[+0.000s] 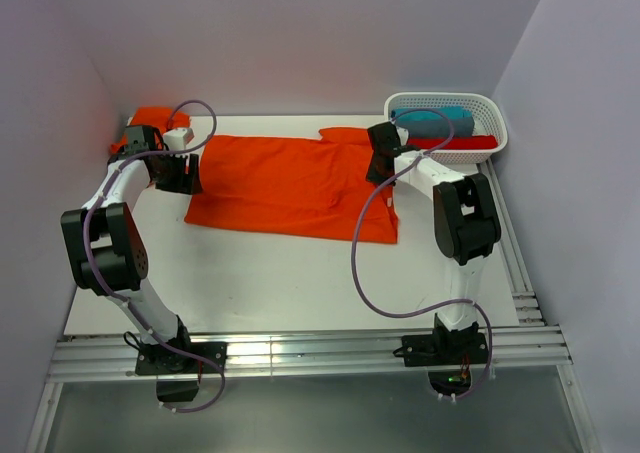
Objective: Roll the t-shirts
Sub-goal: Fold the tshirt
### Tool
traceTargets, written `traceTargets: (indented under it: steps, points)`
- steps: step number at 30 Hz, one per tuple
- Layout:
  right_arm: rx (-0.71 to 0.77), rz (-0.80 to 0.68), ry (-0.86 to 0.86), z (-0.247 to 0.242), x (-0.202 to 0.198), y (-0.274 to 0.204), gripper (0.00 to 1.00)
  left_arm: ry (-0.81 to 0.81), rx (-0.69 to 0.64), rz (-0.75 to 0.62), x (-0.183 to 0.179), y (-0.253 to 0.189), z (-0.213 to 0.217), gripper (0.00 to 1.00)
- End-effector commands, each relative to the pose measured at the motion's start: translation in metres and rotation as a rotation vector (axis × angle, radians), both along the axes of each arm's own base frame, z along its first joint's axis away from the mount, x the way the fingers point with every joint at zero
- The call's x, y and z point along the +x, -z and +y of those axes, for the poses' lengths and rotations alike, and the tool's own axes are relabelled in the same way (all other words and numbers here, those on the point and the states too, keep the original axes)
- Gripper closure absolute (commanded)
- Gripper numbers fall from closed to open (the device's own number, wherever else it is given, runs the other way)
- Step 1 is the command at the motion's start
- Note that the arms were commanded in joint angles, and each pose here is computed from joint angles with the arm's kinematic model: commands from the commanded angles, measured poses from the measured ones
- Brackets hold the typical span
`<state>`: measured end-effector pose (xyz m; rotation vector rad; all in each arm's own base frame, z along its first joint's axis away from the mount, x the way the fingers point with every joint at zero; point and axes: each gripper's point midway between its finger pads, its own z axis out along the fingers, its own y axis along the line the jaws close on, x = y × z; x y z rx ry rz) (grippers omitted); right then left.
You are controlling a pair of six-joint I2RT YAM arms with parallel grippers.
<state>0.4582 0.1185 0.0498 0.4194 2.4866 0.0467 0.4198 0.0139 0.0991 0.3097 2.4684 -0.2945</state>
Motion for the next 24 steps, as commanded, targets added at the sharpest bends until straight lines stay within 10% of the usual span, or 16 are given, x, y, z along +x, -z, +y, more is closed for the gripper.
traceTargets:
  steps: [1, 24]
  points:
    - [-0.004, -0.145, 0.002, 0.003, 0.025, -0.045, 1.00, 0.017, 0.005, -0.017, 0.003, 0.001, 0.001, 0.33]
    - [0.031, -0.233, -0.006, 0.010, 0.029, -0.047, 1.00, -0.005, 0.082, -0.068, 0.041, 0.022, 0.020, 0.29]
